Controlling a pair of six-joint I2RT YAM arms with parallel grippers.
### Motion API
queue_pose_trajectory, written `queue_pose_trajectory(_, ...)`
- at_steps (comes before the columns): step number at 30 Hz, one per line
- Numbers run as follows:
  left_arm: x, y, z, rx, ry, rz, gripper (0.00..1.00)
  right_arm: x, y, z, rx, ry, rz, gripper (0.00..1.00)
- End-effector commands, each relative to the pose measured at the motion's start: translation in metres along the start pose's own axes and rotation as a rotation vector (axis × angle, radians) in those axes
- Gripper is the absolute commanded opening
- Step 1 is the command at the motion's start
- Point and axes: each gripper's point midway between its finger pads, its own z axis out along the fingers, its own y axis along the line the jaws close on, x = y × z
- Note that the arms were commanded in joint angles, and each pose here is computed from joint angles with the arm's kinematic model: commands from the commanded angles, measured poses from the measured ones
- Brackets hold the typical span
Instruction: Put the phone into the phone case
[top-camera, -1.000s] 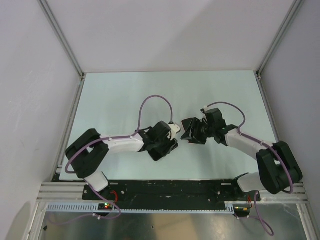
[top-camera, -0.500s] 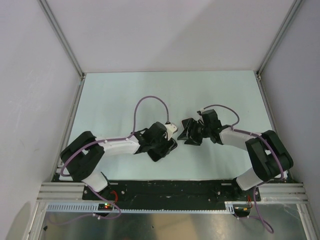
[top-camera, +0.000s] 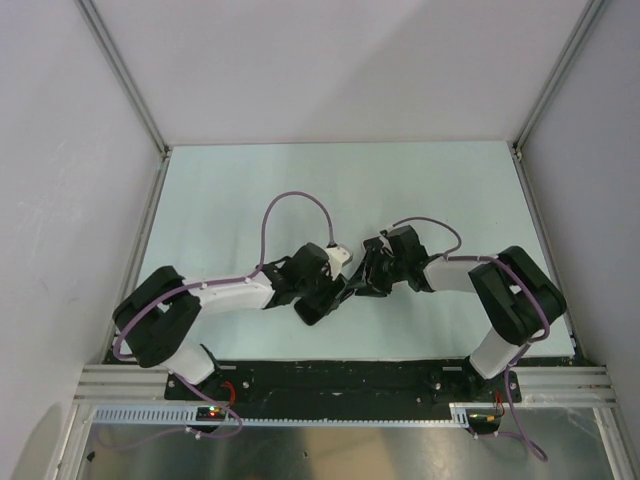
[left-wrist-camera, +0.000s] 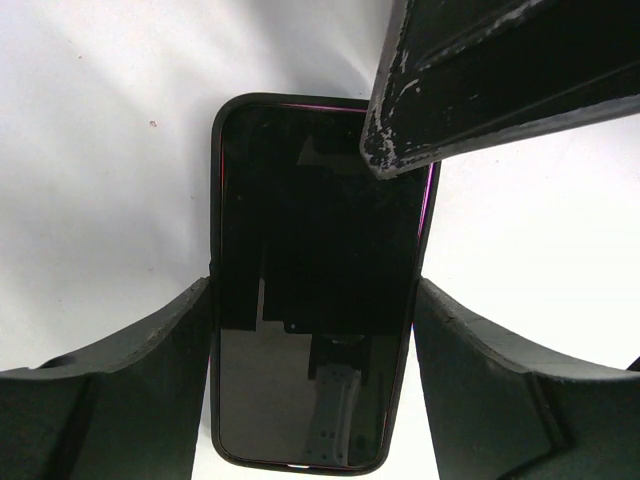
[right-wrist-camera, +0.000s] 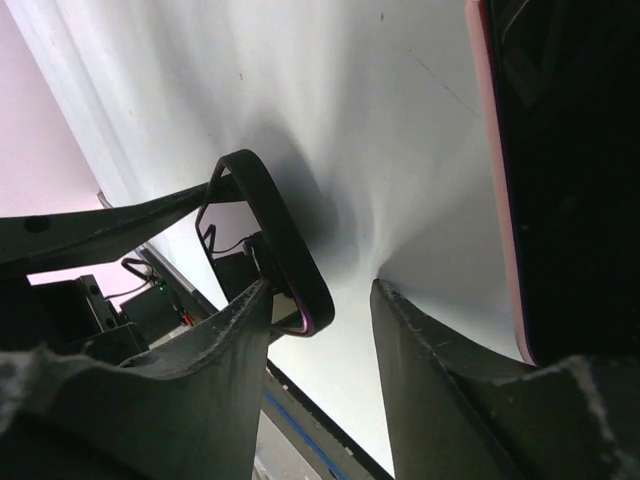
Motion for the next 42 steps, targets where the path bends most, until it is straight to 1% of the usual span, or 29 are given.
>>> queue_pose_trajectory(1,-0.029,-0.004,-0.008,0.025,-0.102,-0.012,0.27,-0.008,0.017,0.009,-0.057,-0.021,-0.007,0.45)
queue_pose_trajectory(8,-0.029,-0.004,-0.006,0.026,-0.1,-0.013,0.27,-0.006,0.016,0.012,-0.052,-0.015,-0.007,0.25)
queue_pose_trajectory(14,-0.03,-0.005,-0.001,0.034,-0.095,-0.018,0.26,-0.006,0.015,0.01,-0.035,-0.022,-0.018,0.15)
queue_pose_trajectory(18,-0.029,-0.005,0.001,0.037,-0.091,-0.019,0.26,-0.008,0.012,0.009,0.012,-0.035,-0.043,0.03)
queue_pose_trajectory(21,-0.029,-0.005,0.003,0.039,-0.089,-0.019,0.26,-0.008,0.009,0.008,0.07,-0.051,-0.072,0.0)
queue_pose_trajectory(26,-0.029,-0.006,0.006,0.042,-0.086,-0.021,0.26,-0.01,-0.002,0.005,0.206,-0.094,-0.135,0.0)
queue_pose_trajectory(29,-0.029,-0.006,0.007,0.04,-0.084,-0.022,0.25,-0.01,0.0,0.004,0.213,-0.098,-0.149,0.0)
queue_pose_trajectory(35,-0.028,-0.004,0.011,0.032,-0.076,-0.028,0.25,-0.01,0.011,0.003,0.171,-0.091,-0.153,0.0)
queue_pose_trajectory(37,-0.027,-0.003,0.012,0.023,-0.073,-0.034,0.25,-0.013,0.016,-0.001,0.154,-0.097,-0.154,0.06)
queue_pose_trajectory(39,-0.027,0.0,0.014,0.005,-0.069,-0.044,0.23,-0.018,0.022,-0.008,0.137,-0.115,-0.159,0.23)
queue_pose_trajectory(40,-0.028,0.003,0.015,-0.012,-0.069,-0.052,0.22,-0.021,0.028,-0.015,0.121,-0.134,-0.165,0.35)
queue_pose_trajectory(42,-0.031,0.01,0.017,-0.06,-0.077,-0.093,0.21,-0.031,0.038,-0.031,0.096,-0.176,-0.176,0.51)
